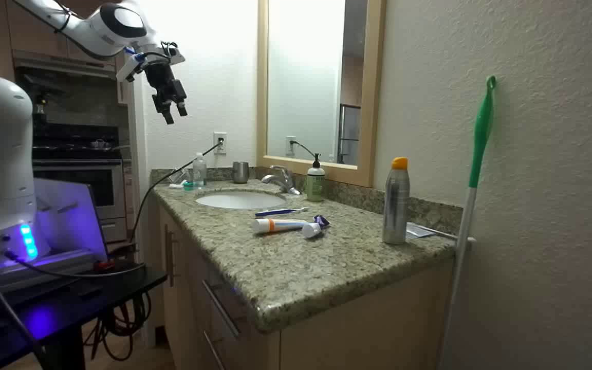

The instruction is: Lift up faucet handle

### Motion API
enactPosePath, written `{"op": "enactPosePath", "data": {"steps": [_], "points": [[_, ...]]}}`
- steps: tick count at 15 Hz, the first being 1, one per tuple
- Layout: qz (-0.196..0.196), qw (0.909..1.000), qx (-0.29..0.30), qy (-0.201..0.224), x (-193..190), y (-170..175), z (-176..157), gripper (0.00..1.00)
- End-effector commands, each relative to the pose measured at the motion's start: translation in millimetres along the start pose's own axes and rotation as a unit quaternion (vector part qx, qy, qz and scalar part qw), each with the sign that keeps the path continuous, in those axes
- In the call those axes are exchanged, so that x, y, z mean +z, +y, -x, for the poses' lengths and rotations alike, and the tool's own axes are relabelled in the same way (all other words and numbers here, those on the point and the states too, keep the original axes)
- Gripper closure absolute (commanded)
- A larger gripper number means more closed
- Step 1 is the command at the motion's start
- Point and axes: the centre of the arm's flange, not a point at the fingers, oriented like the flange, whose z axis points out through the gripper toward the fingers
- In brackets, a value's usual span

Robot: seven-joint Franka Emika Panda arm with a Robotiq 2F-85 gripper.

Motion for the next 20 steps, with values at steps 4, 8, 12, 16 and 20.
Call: {"op": "enactPosePath", "data": {"steps": [4,8,12,16,20], "points": [[0.003,0.9999,0.006,-0.009,9.8,-4.7,-17.9,0.0],[-0.039,0.9913,0.1,0.076,31.7,-37.0,-94.4,0.0],[-0.045,0.9663,0.192,0.166,50.9,-49.6,-169.8,0.0],[-0.034,0.9592,0.229,0.163,55.0,-31.8,-170.4,0.0],[-0.015,0.9583,0.248,0.141,73.3,-28.6,-202.6,0.0]]}}
